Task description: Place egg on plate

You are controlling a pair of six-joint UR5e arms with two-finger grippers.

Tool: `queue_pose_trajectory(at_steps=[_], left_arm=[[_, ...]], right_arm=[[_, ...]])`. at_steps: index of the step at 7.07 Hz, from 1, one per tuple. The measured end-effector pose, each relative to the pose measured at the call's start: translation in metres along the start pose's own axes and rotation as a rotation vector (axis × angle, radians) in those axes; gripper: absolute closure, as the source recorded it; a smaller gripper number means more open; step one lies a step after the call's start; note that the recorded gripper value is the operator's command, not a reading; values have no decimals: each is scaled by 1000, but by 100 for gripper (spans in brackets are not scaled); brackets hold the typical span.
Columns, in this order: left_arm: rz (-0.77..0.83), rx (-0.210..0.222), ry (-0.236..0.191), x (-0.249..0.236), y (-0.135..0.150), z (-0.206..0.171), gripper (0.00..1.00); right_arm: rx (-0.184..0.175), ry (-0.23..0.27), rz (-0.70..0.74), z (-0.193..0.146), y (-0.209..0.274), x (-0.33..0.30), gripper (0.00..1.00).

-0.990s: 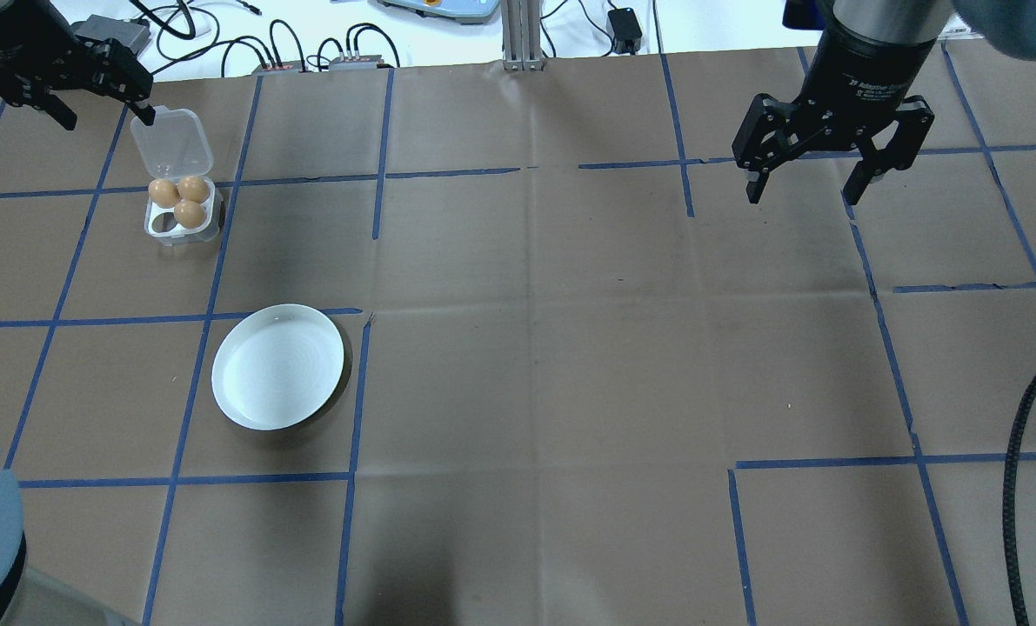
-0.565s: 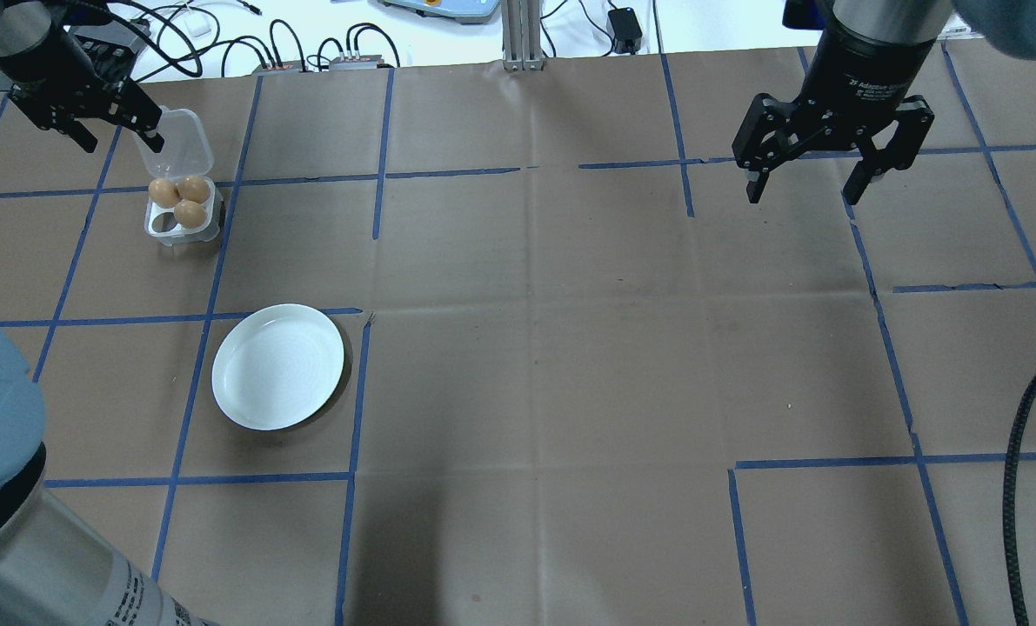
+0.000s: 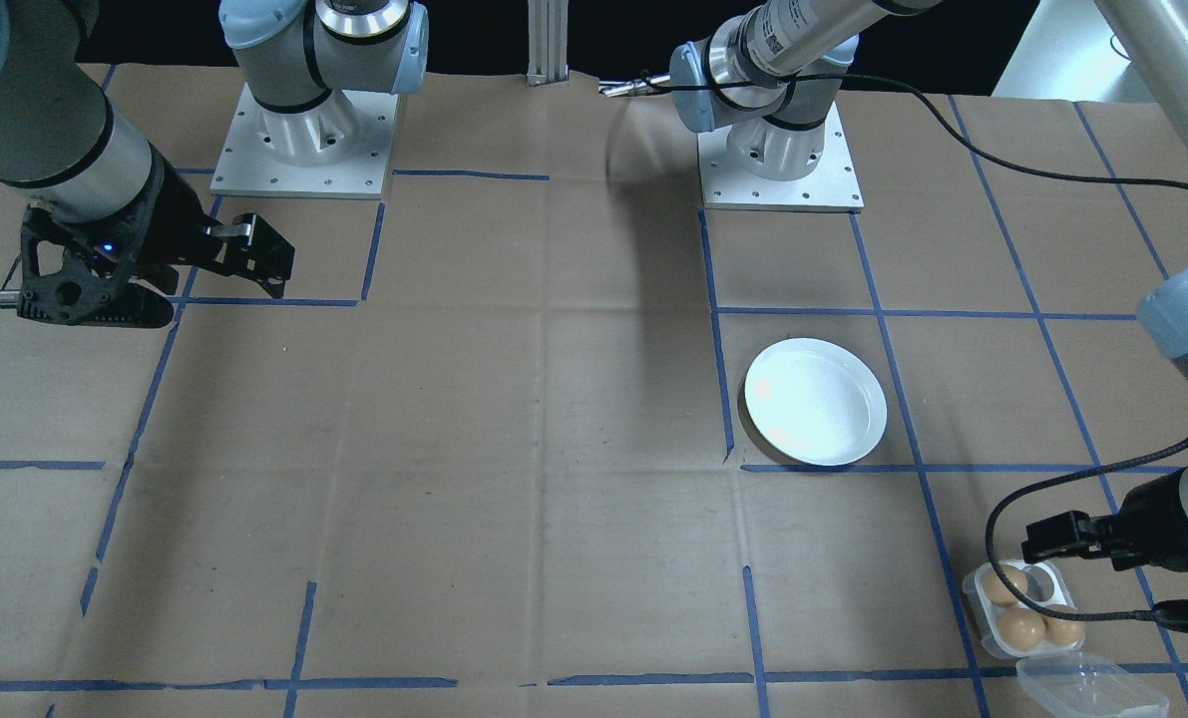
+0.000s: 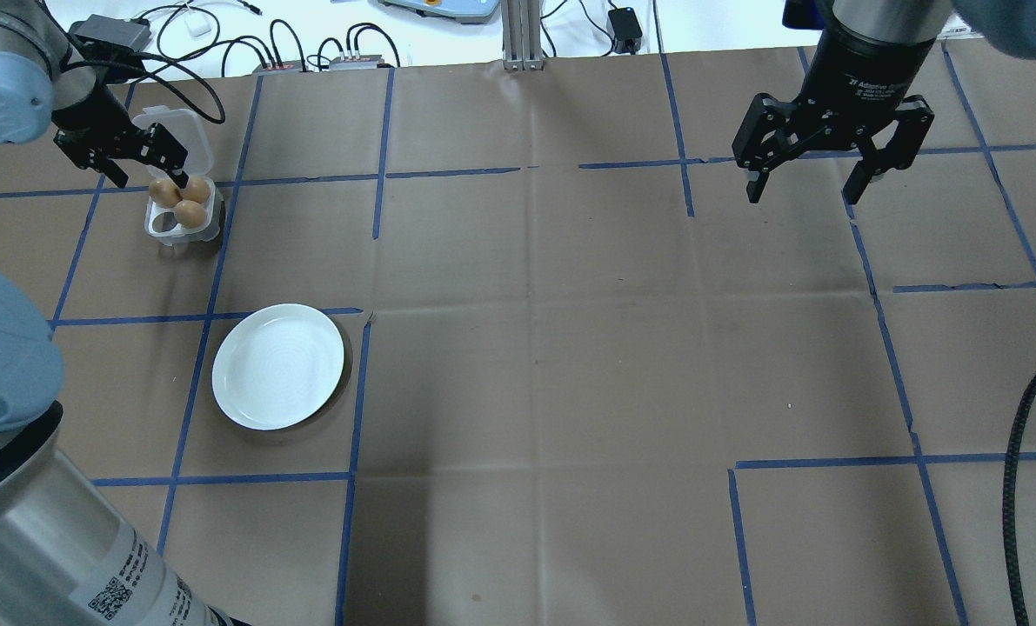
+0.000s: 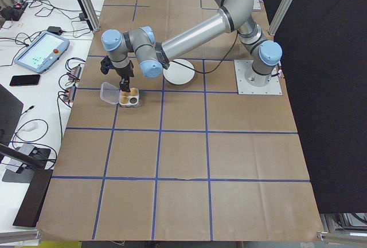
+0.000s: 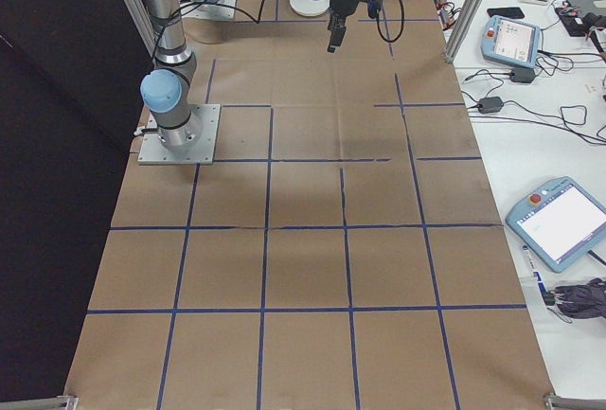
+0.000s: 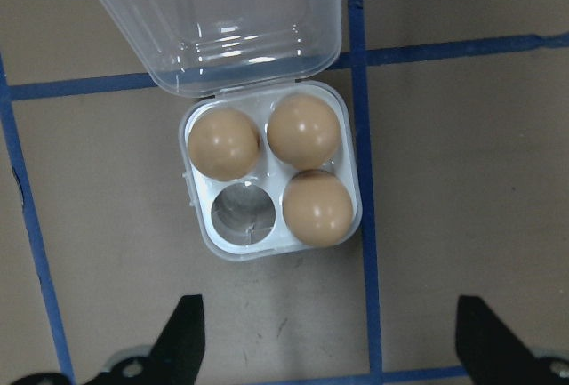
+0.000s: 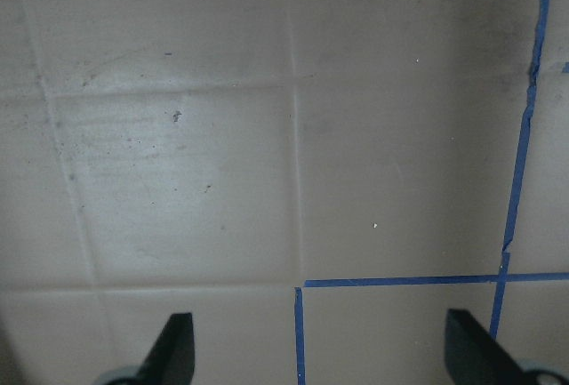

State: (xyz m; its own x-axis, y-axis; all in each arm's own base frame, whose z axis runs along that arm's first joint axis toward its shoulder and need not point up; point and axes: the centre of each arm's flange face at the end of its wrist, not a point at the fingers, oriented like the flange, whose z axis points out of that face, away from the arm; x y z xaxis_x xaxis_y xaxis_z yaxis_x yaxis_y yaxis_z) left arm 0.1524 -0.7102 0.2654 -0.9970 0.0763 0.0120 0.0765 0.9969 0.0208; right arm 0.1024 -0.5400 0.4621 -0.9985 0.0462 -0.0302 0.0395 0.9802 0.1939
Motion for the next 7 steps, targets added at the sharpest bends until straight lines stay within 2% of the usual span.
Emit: queue_pose_trajectory(at_steps=[3,7], left_arm=[[4,14,-13,3,8,38,2],[-12,28,-21,1,0,49,21]], right_arm=[[0,0,0,0,0,0,0],[0,0,0,0,0,0,0]])
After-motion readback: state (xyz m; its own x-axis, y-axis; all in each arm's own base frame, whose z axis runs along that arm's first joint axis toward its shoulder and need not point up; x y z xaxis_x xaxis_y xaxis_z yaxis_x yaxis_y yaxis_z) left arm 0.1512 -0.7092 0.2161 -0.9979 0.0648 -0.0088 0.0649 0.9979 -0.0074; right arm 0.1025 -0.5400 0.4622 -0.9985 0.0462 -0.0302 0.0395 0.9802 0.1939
